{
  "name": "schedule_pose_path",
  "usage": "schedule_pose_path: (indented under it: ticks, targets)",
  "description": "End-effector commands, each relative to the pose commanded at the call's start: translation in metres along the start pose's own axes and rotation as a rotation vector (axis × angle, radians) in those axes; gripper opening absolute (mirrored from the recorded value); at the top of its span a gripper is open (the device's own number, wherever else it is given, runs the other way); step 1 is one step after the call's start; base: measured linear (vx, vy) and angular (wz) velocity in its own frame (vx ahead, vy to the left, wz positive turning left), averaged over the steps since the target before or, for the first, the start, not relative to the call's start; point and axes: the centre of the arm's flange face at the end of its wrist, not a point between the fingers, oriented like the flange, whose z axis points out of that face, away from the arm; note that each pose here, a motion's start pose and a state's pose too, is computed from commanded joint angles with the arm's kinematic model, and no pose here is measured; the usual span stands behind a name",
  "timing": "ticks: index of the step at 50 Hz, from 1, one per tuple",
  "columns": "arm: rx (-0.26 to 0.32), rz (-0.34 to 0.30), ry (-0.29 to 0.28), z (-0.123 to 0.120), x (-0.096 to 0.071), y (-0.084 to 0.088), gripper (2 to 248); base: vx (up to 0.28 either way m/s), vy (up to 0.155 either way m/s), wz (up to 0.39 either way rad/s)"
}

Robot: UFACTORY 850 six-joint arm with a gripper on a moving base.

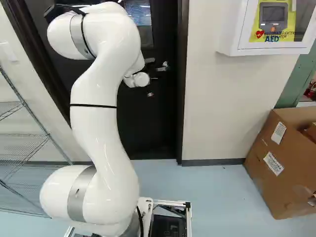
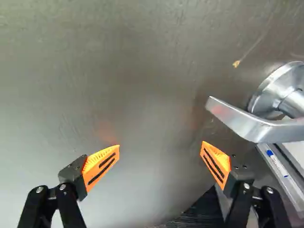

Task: Open the door and move inside

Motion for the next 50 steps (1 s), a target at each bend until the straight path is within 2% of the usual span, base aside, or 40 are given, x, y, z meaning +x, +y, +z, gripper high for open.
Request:
schedule_pose_path:
  ticks: [17,50]
  targets:
    - [0.037,-0.025,0.025,0.027,0.006,-0.021,247,0.0,0.0,0.0]
    - [0.1,-0.049,0.069,0.065,0.015,-0.072,247,0.0,0.0,0.0]
